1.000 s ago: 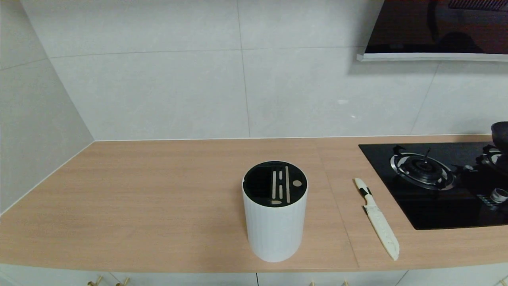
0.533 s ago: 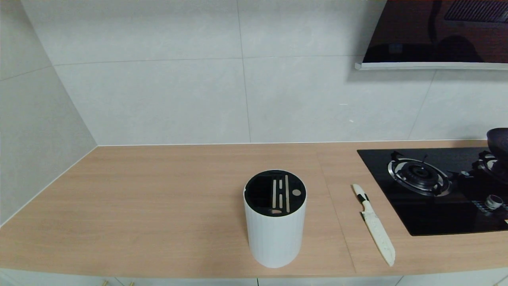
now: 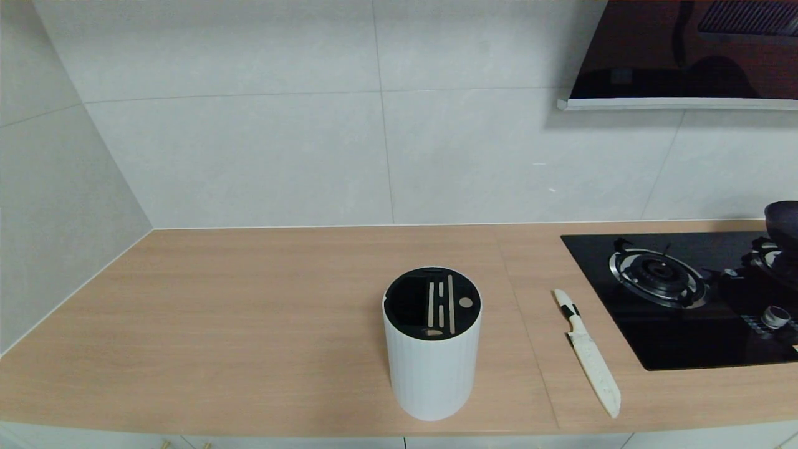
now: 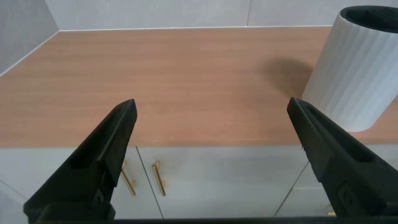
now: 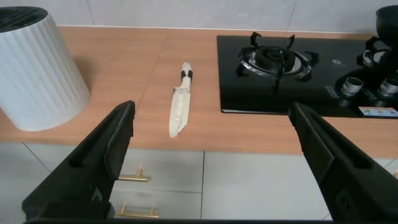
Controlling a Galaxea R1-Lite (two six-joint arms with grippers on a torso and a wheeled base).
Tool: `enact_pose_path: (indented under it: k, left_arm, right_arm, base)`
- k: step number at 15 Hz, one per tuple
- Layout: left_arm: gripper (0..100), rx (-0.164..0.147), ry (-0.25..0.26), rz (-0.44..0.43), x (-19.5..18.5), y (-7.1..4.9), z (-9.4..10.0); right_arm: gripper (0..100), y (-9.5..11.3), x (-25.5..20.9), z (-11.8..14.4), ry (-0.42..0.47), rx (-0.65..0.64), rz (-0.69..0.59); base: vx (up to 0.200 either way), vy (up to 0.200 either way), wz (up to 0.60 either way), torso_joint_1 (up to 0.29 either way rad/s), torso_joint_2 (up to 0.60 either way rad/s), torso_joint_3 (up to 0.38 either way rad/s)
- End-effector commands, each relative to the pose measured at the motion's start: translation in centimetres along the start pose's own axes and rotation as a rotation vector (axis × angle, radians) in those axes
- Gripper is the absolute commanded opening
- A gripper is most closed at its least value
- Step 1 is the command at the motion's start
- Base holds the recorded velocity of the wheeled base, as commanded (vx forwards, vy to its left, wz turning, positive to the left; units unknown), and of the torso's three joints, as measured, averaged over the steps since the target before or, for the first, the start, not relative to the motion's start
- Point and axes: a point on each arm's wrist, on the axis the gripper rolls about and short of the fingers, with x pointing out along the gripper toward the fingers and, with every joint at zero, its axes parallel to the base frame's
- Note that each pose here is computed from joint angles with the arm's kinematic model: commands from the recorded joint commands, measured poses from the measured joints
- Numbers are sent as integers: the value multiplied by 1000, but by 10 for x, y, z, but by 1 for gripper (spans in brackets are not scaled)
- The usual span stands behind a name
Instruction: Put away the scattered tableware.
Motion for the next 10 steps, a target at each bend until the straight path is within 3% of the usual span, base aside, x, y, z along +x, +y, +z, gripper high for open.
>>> enact_pose_path:
  k: [1,2,5,10]
  left_arm:
    - [100,0,2,1,0,0,0]
    - [100,0,2,1,0,0,0]
    - [100,0,2,1,0,0,0]
    - [100,-2,2,2,0,0,0]
  right_arm:
    - [100,0,-6,27,-132,27,19]
    - [100,0,-7,31,-134,34,37]
    - [100,3,10,51,-1,41,219]
    - [100,1,70,98,232,77,250]
  base:
    - [0,0,0,0,0,0]
    - [0,0,0,0,0,0]
    - [0,0,0,0,0,0]
    - [0,0,0,0,0,0]
